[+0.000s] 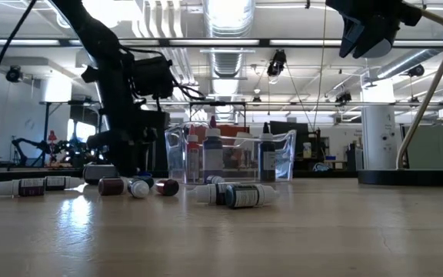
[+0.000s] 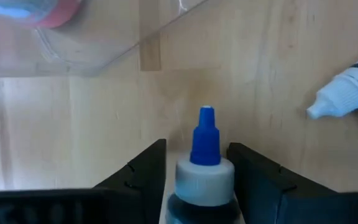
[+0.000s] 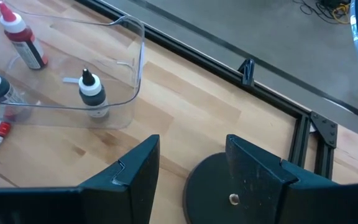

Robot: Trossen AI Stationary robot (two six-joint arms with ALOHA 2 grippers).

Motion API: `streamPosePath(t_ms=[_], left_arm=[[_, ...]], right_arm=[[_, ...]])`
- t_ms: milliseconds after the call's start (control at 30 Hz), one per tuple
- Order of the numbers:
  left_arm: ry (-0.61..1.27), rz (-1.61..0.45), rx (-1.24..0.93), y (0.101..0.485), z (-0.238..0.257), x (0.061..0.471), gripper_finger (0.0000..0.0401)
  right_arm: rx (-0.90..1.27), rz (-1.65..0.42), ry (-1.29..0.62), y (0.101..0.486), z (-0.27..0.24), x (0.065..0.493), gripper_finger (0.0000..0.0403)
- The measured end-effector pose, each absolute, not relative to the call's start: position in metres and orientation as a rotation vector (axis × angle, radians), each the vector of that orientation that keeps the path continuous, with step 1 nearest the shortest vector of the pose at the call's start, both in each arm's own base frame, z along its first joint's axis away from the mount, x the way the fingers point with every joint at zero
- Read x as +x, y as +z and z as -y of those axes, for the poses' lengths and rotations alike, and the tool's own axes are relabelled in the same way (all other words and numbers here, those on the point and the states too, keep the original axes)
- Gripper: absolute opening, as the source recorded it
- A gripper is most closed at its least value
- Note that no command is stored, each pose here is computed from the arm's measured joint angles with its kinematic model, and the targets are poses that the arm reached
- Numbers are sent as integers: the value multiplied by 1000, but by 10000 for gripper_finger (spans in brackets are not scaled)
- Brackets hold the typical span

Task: Pick & Place food coloring
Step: Put the large blue food coloring bottle into the transparent bin

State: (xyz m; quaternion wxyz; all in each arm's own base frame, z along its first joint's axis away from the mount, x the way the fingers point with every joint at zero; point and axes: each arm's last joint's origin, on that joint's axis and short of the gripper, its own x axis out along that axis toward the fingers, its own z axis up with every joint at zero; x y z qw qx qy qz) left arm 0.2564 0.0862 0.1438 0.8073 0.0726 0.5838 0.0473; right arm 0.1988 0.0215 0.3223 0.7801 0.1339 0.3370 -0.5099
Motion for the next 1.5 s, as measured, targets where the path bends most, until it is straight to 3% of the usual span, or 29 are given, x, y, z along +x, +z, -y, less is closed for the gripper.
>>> streamPosePath(t_ms=[233, 467, 633, 800, 1033, 1133, 1233, 1500], left_arm=[[140, -1286, 190, 148, -87, 253, 93], [220, -1303, 156, 158, -87, 252, 93], [358, -1026, 32, 217, -87, 257, 93], [422, -588, -108, 286, -80, 246, 93], [427, -291, -186, 313, -79, 247, 93], [368, -131, -211, 307, -78, 261, 93], [351, -128, -220, 277, -77, 276, 93], [477, 22, -209, 225, -78, 291, 93]], right_arm=[[294, -726, -1104, 322, -21, 199, 176], [297, -723, -1105, 322, -21, 199, 176], [307, -696, -1103, 329, -21, 199, 176], [292, -645, -1116, 335, -21, 199, 176], [273, -628, -1123, 337, -20, 199, 176], [271, -629, -1123, 337, -20, 199, 176], [273, -633, -1121, 337, -20, 199, 176], [292, -660, -1107, 336, -21, 199, 176]])
